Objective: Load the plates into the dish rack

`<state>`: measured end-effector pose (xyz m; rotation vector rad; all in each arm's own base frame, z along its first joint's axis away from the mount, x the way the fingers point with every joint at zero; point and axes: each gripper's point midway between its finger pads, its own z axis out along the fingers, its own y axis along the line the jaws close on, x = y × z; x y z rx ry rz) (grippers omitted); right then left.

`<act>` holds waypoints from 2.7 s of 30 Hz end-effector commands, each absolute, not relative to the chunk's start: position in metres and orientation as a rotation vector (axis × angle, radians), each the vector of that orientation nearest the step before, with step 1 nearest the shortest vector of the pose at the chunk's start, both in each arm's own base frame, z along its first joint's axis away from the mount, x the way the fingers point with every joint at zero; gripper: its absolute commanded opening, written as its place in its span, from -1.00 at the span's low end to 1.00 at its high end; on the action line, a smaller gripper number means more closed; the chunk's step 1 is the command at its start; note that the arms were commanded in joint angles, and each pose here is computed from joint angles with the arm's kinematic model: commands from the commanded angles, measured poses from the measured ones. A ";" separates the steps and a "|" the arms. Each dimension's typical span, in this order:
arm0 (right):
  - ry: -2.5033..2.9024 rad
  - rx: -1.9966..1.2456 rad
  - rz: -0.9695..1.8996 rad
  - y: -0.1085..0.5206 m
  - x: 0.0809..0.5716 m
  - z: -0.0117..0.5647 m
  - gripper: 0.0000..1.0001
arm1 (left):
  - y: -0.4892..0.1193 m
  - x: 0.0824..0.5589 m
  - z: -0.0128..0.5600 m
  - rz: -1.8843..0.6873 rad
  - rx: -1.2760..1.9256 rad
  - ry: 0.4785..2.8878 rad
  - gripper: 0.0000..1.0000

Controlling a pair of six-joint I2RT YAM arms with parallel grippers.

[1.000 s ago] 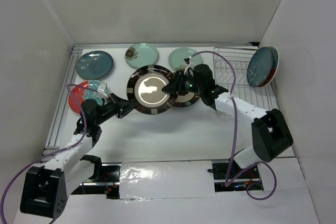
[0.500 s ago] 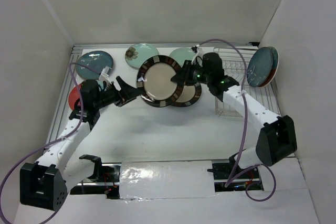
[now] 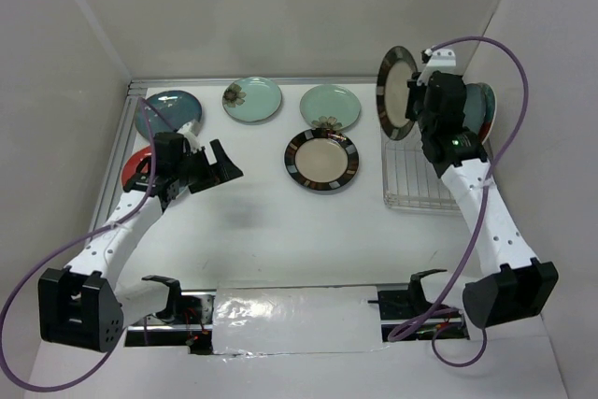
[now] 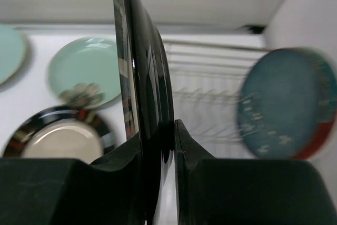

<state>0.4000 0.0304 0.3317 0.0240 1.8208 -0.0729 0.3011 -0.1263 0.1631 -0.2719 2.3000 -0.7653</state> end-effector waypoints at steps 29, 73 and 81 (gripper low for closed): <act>1.553 0.166 -0.533 -0.163 0.438 0.349 -1.00 | -0.123 0.293 0.131 -0.688 -0.178 2.386 0.98; 1.618 0.109 -0.439 -0.171 0.471 0.302 -1.00 | -0.138 0.295 0.126 -0.762 -0.137 2.381 0.98; 1.707 0.157 -0.387 -0.169 0.471 0.258 -0.64 | -0.165 0.302 0.141 -0.940 -0.104 2.308 0.96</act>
